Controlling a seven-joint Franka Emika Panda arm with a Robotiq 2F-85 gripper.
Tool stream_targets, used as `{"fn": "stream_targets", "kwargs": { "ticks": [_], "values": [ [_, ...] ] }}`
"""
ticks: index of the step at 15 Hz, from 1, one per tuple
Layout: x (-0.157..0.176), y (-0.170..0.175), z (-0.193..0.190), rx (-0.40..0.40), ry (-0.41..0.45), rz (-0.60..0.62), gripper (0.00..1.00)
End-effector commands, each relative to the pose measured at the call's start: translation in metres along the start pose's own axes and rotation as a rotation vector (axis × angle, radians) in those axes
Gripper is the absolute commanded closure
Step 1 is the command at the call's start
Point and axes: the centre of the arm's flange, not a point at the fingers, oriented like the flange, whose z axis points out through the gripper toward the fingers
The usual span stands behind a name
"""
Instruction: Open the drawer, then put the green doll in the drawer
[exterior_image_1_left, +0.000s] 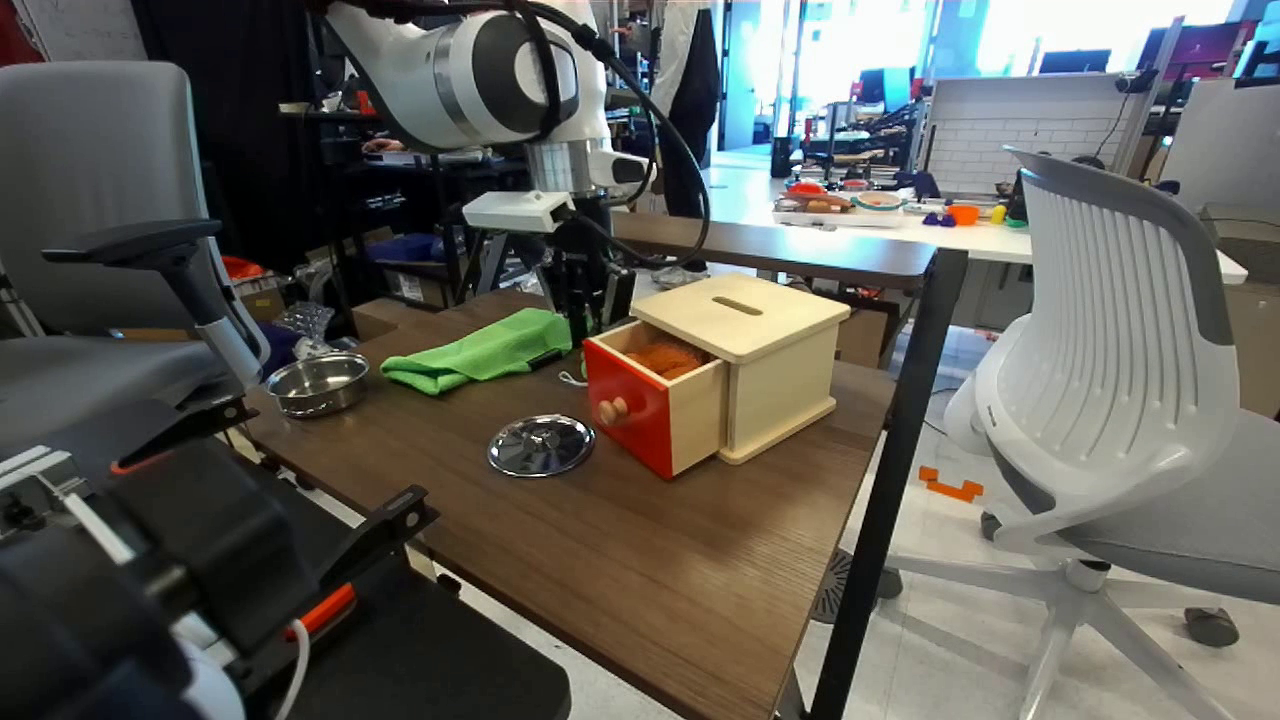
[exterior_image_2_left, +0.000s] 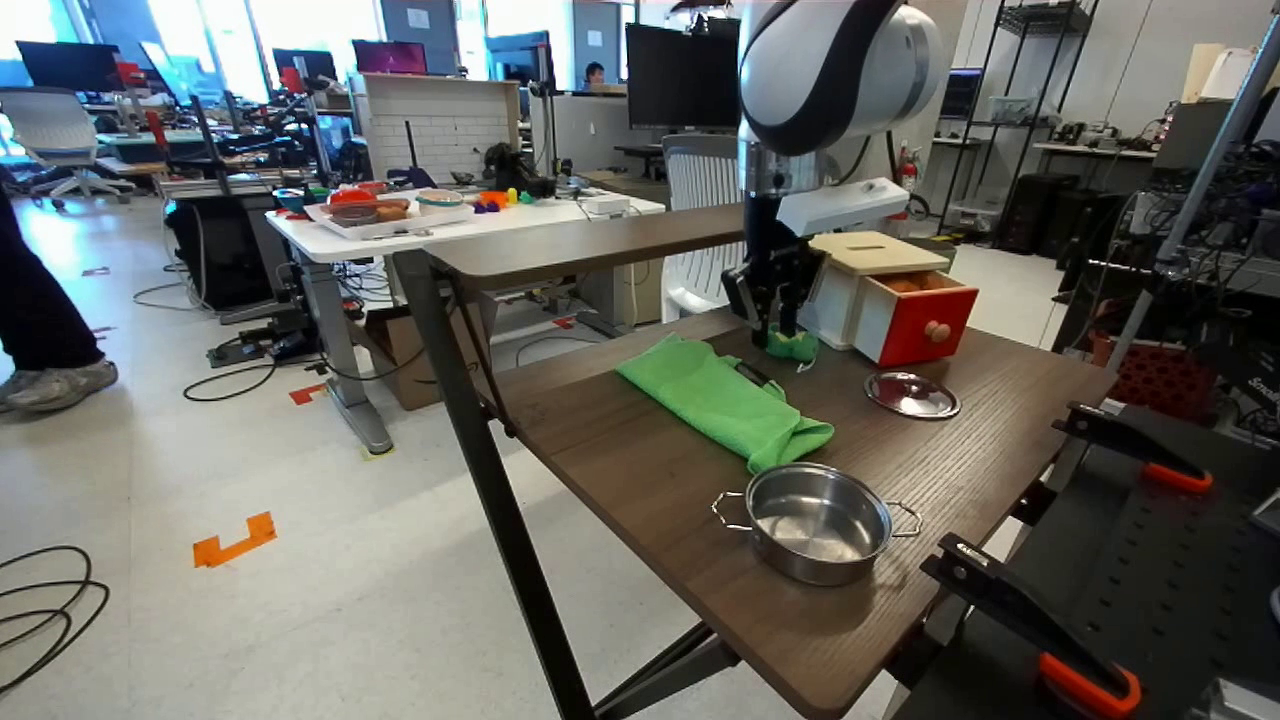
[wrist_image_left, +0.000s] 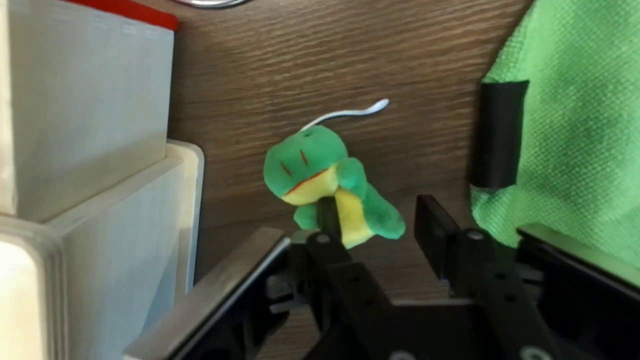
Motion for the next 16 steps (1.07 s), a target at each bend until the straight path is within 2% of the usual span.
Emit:
{"fn": "stream_targets", "kwargs": {
  "ticks": [1,2,3,10,16],
  "values": [
    [0.022,-0.003,0.002,-0.054,-0.030,0.013,0.87],
    [0.023,-0.002,0.002,-0.059,-0.034,0.017,0.95],
    [0.026,0.000,0.001,-0.062,-0.038,0.023,0.99],
    [0.023,0.014,-0.013,-0.050,-0.032,0.052,0.99],
    [-0.037,0.033,-0.043,-0.010,-0.036,0.033,0.99]
  ]
}}
